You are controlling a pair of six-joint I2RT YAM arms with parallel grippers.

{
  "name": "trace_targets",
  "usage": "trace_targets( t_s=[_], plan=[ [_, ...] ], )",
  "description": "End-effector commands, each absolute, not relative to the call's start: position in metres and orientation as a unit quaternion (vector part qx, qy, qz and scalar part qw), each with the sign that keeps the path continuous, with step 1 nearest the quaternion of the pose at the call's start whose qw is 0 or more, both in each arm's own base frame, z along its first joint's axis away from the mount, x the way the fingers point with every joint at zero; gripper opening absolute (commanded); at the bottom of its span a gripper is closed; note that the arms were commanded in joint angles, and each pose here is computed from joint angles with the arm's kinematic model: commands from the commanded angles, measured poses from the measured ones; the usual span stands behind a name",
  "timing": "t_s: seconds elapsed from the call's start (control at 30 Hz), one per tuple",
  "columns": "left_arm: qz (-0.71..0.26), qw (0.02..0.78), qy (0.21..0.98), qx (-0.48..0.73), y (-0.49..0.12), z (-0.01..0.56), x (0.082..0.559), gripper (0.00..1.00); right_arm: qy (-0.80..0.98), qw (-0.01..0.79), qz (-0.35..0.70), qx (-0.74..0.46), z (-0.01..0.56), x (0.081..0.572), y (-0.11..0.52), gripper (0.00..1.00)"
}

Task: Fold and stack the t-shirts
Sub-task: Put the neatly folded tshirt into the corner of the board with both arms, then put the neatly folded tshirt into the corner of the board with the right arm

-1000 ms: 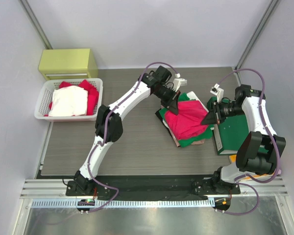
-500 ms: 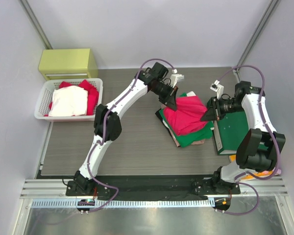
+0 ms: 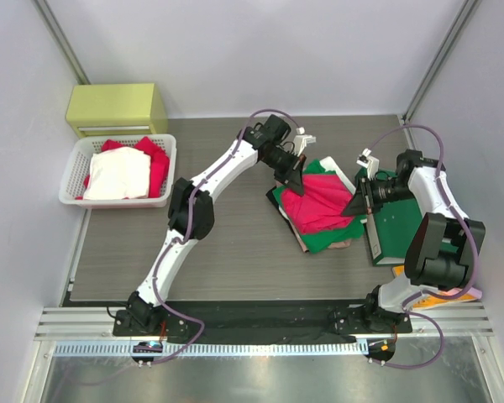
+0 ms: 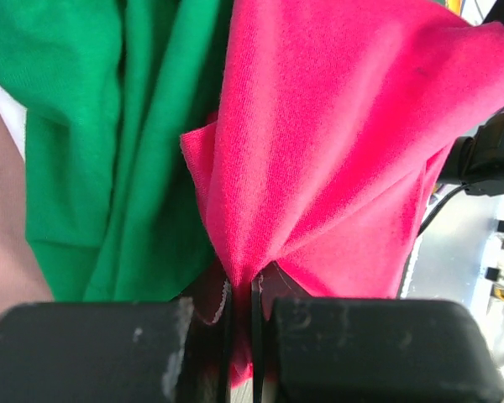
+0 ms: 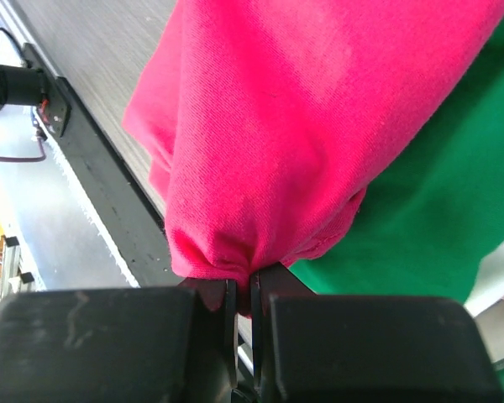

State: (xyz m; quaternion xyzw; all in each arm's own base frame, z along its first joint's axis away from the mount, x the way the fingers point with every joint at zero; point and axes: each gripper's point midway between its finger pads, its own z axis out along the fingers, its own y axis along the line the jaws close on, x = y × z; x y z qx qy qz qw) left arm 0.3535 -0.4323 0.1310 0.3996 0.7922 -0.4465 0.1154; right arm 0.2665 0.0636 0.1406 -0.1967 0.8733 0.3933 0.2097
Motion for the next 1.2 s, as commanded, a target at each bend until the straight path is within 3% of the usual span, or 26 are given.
trace_targets(
  t_s=[0.0,0.03,0.13,0.17,0.23,0.27,0.33,0.37,0.63,1.17],
  plan=[
    [-0.463,0.132,0.783,0.395,-0.437,0.139,0.365,0.0,0.884,0.207,0.377,-0.184,0.129,0.271,0.057,0.01],
    [-0.465,0.13,0.781,0.395,-0.439,0.139,0.363,0.0,0.885,0.204,0.375,-0.185,0.126,0.271,0.057,0.01],
    [-0.469,0.124,0.778,0.4,-0.442,0.138,0.358,0.0,0.881,0.203,0.384,-0.188,0.122,0.268,0.059,0.32],
    [-0.467,0.126,0.778,0.401,-0.442,0.139,0.358,0.05,0.88,0.207,0.382,-0.191,0.124,0.268,0.06,0.56],
    [-0.461,0.13,0.779,0.404,-0.441,0.139,0.359,0.25,0.88,0.216,0.376,-0.194,0.125,0.268,0.059,0.79],
    [-0.455,0.134,0.782,0.406,-0.44,0.138,0.361,0.45,0.878,0.229,0.369,-0.2,0.129,0.27,0.059,0.83],
    [-0.451,0.132,0.785,0.404,-0.438,0.136,0.361,0.54,0.879,0.233,0.365,-0.2,0.129,0.267,0.059,0.94],
    [-0.449,0.132,0.786,0.404,-0.438,0.135,0.361,0.59,0.878,0.24,0.361,-0.203,0.132,0.267,0.059,0.96],
    [-0.427,0.154,0.787,0.418,-0.421,0.156,0.357,0.71,0.885,0.24,0.341,-0.205,0.144,0.253,0.057,1.0],
    [-0.387,0.242,0.81,0.369,-0.324,0.22,0.368,0.8,0.866,0.343,0.283,-0.229,0.228,0.22,0.063,0.97]
  ],
)
